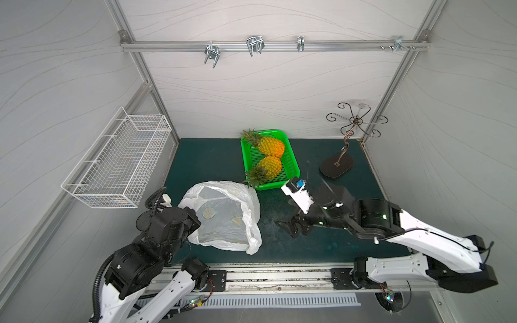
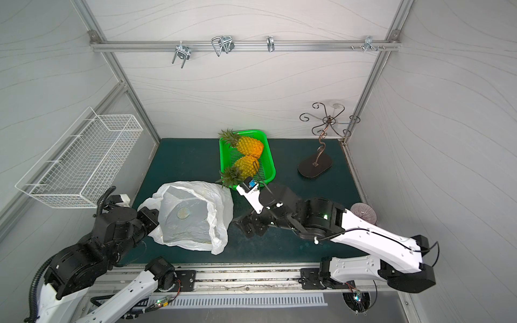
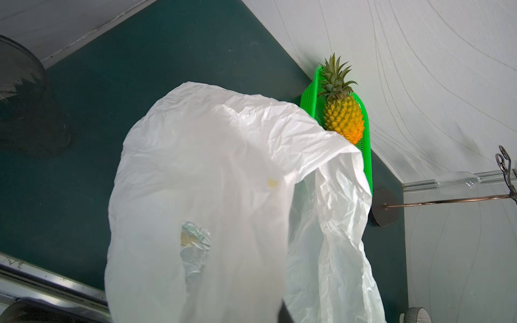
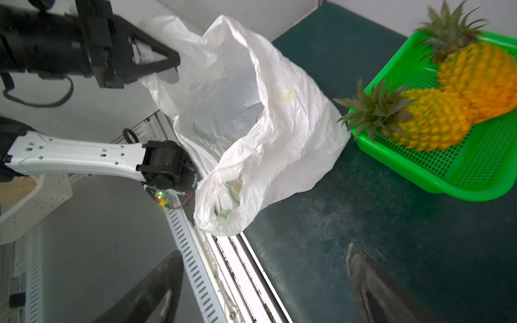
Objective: Place the pineapple into a plastic bag & tie a knot
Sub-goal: Adjust the plastic bag at the center of the board.
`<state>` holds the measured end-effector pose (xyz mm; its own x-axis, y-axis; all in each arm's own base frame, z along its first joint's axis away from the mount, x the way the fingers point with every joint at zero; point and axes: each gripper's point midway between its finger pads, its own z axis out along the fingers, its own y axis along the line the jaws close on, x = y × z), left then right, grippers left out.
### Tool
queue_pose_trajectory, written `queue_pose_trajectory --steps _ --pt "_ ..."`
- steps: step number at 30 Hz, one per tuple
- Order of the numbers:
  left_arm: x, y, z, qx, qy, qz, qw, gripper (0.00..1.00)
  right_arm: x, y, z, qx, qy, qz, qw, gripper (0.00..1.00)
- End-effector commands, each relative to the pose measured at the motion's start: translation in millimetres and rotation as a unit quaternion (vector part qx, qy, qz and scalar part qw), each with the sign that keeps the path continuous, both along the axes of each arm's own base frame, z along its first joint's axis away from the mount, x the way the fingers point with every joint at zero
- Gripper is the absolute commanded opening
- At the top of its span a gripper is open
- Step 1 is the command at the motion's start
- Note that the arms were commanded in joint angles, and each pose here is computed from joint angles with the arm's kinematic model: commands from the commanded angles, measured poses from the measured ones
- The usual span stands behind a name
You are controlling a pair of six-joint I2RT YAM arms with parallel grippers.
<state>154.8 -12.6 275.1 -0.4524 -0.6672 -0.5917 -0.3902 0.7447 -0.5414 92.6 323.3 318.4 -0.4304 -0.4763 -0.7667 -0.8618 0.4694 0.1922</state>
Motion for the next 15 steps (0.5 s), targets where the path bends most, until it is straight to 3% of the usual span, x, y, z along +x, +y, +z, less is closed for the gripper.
queue_pose_trajectory --steps 1,7,10,13,15 --pt "5 -2 7 -0.022 -0.013 0.015 1.0 0.0 -17 31 -37 -0.043 0.018 0.023 0.999 0.93" --pt "3 -1 8 -0.014 -0.003 0.012 1.0 0.0 -56 80 -66 -0.05 0.019 0.128 0.99 0.9" --pt "-2 -2 7 -0.017 0.006 0.004 1.0 0.0 -42 89 -89 -0.07 0.019 0.082 0.994 0.78" --pt "-11 3 5 -0.011 0.02 0.006 1.0 0.0 -10 86 -102 -0.083 0.009 -0.019 0.996 0.27" --pt "-15 9 5 -0.004 0.025 0.012 1.0 0.0 13 90 -100 -0.064 -0.009 -0.059 0.996 0.02"
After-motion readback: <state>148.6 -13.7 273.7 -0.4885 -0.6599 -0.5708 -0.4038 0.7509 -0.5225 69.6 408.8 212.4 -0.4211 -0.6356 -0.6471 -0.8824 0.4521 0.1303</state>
